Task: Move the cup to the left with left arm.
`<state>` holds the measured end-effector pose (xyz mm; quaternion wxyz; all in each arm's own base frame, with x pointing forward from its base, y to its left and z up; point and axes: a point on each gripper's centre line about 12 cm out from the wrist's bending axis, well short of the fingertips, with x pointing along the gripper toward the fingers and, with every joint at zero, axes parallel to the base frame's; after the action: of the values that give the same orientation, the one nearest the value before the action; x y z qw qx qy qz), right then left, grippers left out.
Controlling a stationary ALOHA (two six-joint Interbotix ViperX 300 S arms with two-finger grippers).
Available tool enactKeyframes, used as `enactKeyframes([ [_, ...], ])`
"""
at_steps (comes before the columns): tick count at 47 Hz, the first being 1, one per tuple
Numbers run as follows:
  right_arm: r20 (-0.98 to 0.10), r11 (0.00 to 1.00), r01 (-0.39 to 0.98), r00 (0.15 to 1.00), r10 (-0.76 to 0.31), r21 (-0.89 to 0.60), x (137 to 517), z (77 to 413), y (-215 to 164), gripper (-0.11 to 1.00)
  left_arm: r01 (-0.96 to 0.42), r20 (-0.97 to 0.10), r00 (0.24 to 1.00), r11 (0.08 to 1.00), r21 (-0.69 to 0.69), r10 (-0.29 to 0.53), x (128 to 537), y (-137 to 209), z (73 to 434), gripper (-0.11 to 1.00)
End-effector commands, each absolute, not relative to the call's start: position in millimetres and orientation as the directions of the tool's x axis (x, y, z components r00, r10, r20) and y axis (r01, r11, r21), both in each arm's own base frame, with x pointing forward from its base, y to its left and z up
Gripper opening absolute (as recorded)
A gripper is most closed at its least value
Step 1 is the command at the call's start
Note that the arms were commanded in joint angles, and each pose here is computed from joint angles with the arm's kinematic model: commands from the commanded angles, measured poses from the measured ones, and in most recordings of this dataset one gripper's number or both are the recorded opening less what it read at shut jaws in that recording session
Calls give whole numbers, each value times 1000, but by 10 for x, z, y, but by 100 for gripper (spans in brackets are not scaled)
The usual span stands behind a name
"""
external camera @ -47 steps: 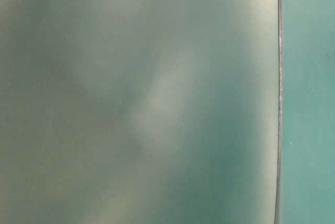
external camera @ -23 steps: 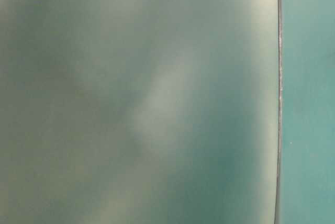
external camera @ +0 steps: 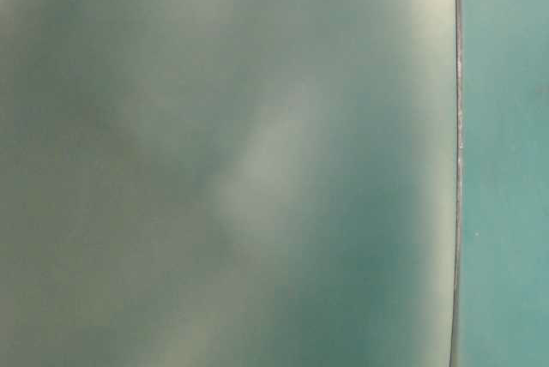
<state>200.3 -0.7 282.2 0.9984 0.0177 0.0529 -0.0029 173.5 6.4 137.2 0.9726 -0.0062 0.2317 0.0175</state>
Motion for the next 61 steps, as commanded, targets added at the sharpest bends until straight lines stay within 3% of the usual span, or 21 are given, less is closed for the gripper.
enactKeyframes([
  [1,-71,999,8,997,-6,38,2028,2961,-11,0,-40,-430,902,999,-4,34,1779,71,1429,64],
  [61,-90,999,9,996,-6,37,2044,2904,-11,0,-24,-419,907,999,26,33,1781,69,1426,64],
])
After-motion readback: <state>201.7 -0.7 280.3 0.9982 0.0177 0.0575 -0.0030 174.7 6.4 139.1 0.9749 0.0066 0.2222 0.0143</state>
